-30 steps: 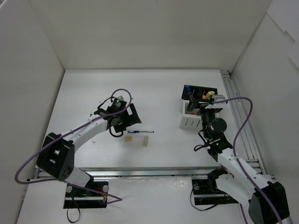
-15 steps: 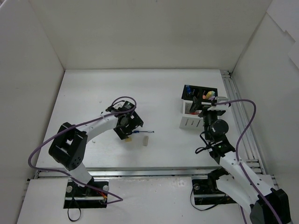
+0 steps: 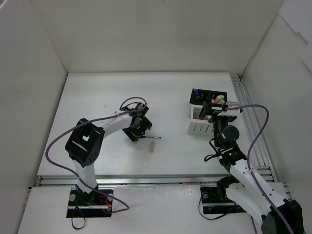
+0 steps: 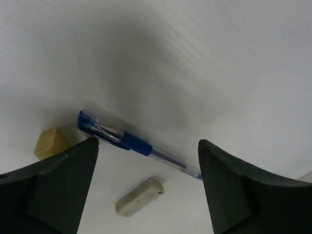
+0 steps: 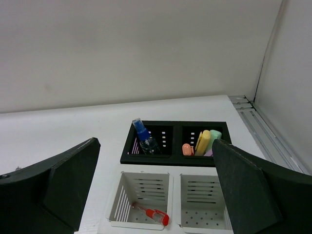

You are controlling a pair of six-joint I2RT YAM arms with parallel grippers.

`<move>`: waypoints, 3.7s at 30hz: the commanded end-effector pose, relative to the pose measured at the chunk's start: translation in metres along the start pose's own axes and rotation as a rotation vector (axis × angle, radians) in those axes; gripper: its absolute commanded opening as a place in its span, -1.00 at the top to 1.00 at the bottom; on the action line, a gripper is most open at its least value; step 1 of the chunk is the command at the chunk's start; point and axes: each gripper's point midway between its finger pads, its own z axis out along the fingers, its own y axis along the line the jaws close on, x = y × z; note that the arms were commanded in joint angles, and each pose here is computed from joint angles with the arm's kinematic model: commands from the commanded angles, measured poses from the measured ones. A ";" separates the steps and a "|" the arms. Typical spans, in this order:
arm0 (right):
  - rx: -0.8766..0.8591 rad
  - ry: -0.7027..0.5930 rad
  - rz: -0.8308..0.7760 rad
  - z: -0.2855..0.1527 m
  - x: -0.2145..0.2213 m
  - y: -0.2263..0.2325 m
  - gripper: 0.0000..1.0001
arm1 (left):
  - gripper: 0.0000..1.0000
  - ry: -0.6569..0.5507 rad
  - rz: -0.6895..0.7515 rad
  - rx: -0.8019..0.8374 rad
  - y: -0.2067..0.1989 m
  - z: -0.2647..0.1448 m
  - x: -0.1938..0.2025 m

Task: Sort the stationery into containers
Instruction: Pick up the pen from the center of the board, then place the pen in the storage box.

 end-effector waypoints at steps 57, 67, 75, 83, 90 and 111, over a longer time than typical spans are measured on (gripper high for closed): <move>0.322 0.023 0.327 -0.056 -0.066 -0.061 -0.96 | 1.00 -0.751 1.093 1.294 -0.256 -0.278 0.022; 0.461 -0.040 0.420 -0.101 -0.079 -0.100 -0.96 | 1.00 -0.721 1.292 1.575 -0.300 -0.287 0.073; 0.447 -0.029 0.400 -0.102 -0.076 -0.099 -0.96 | 1.00 -0.713 1.300 1.668 -0.324 -0.280 0.098; 0.439 0.006 0.368 -0.095 -0.070 -0.094 -0.96 | 1.00 -0.697 1.247 1.692 -0.330 -0.275 0.104; 0.441 -0.005 0.376 -0.098 -0.072 -0.096 -0.96 | 1.00 -0.646 1.229 1.627 -0.317 -0.237 0.112; -0.017 0.256 0.166 -0.053 -0.056 -0.001 -0.96 | -0.99 -0.687 1.094 1.553 -0.236 -0.315 0.045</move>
